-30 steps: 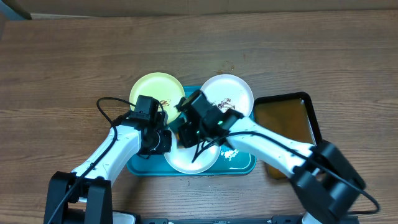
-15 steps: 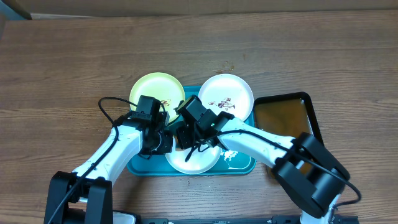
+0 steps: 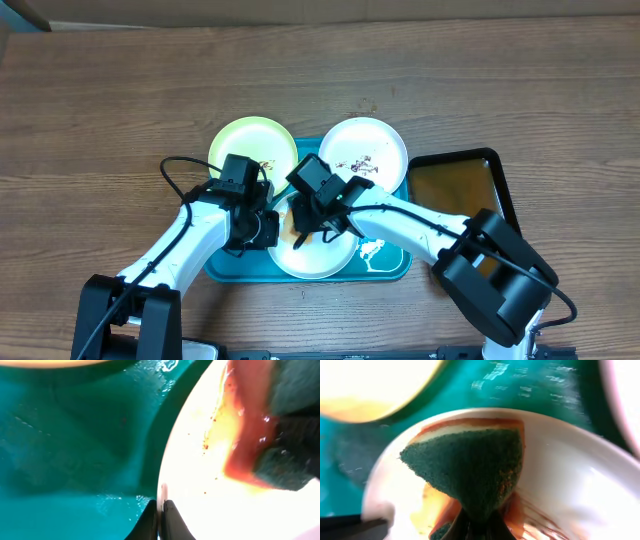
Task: Clean dirty plates on tray and stack at the side
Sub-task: 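Scrub the white plate with the sponge while left gripper holds the rim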
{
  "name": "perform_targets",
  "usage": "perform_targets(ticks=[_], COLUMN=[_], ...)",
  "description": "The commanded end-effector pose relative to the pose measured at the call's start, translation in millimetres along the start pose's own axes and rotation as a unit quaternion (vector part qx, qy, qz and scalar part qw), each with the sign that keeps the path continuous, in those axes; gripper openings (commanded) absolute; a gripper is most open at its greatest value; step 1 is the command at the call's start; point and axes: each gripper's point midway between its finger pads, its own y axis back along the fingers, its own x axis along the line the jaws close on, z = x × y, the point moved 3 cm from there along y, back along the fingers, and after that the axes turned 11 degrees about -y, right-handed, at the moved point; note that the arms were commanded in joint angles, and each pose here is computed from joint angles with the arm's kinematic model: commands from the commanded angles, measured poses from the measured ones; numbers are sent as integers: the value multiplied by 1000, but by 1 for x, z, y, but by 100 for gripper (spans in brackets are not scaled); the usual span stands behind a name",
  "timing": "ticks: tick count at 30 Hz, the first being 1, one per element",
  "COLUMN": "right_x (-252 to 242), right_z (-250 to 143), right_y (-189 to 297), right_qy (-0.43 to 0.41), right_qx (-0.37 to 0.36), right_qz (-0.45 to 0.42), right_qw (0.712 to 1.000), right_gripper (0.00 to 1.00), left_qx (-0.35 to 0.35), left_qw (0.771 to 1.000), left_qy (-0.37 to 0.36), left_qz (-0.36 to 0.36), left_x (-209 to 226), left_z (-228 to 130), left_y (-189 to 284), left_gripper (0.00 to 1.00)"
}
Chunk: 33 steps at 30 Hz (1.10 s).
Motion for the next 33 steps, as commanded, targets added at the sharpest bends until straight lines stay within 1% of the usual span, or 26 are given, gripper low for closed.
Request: perform_targets(ticks=[1, 6, 11, 19, 23, 26, 33], right_x=[-36, -61, -61, -22, -16, -10, -4], right_z=[7, -10, -13, 14, 18, 22, 15], right_y=[-1, 5, 21, 66, 66, 65, 60], right_qy=[-38, -46, -42, 61, 101, 148, 251], right_qx=[-11, 31, 45, 4, -5, -12, 8], right_qz=[-73, -128, -141, -81, -69, -56, -26], right_qw=[997, 990, 988, 995, 992, 987, 968], right_gripper=[4, 4, 4, 4, 4, 4, 4], left_qx=[12, 12, 12, 12, 12, 11, 12], left_qw=[1000, 1000, 1000, 1000, 1000, 1000, 1000], left_qy=[-20, -18, -18, -18, -18, -18, -18], left_qz=[1, 2, 2, 5, 5, 5, 5], left_x=[-1, -1, -1, 0, 0, 0, 0], left_z=[-3, -3, -3, -3, -3, -3, -3], left_y=[0, 0, 0, 0, 0, 0, 0], left_gripper=[4, 4, 4, 4, 4, 4, 4])
